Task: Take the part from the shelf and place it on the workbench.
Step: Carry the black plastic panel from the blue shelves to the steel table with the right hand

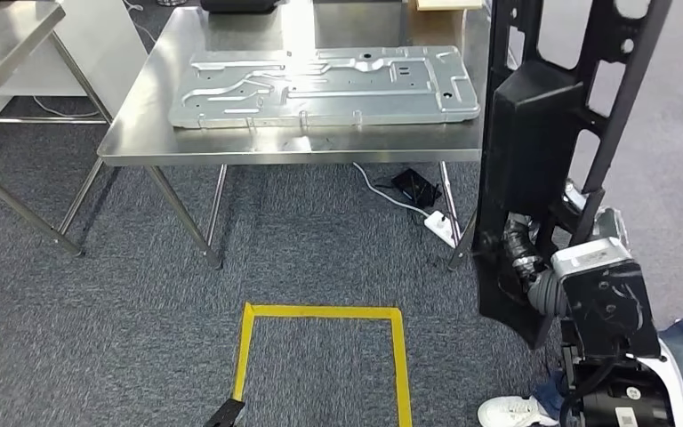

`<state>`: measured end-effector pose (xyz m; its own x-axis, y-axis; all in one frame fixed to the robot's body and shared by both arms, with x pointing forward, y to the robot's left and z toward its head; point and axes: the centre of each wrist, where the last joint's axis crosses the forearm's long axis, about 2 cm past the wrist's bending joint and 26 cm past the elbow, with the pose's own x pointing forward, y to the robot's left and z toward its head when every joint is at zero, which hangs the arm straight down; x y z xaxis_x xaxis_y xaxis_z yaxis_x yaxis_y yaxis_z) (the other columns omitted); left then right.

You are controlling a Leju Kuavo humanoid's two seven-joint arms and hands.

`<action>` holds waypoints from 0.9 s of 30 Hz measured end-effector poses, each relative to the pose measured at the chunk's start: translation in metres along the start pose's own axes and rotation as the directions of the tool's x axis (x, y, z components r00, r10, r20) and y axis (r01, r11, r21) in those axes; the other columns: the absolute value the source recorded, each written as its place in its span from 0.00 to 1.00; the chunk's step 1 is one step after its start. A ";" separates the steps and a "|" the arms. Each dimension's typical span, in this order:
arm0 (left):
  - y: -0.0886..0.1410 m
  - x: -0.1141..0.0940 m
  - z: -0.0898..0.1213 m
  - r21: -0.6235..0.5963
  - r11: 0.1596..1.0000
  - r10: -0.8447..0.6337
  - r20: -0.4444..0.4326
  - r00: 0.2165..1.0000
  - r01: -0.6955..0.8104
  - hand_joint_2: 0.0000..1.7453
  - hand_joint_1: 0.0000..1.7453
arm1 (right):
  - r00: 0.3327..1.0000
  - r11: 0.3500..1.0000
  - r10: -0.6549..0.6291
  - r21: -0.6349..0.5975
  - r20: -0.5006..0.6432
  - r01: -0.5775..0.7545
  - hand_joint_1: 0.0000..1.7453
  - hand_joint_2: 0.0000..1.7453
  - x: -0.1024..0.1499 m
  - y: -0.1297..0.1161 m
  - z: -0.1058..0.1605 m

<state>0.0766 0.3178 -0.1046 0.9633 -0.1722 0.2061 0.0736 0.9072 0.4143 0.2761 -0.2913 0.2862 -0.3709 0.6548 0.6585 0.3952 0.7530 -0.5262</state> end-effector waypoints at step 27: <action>0.000 -0.001 0.000 -0.005 1.000 0.003 -0.012 1.000 -0.003 1.00 0.00 | 0.999 1.000 -0.001 0.024 -0.047 0.002 0.88 1.00 -0.012 0.007 0.008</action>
<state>0.0757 0.3177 -0.1048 0.9665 -0.1651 0.1964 0.0722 0.9096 0.4093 0.2768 -0.2929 0.2708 -0.3318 0.6503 0.6834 0.3741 0.7557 -0.5375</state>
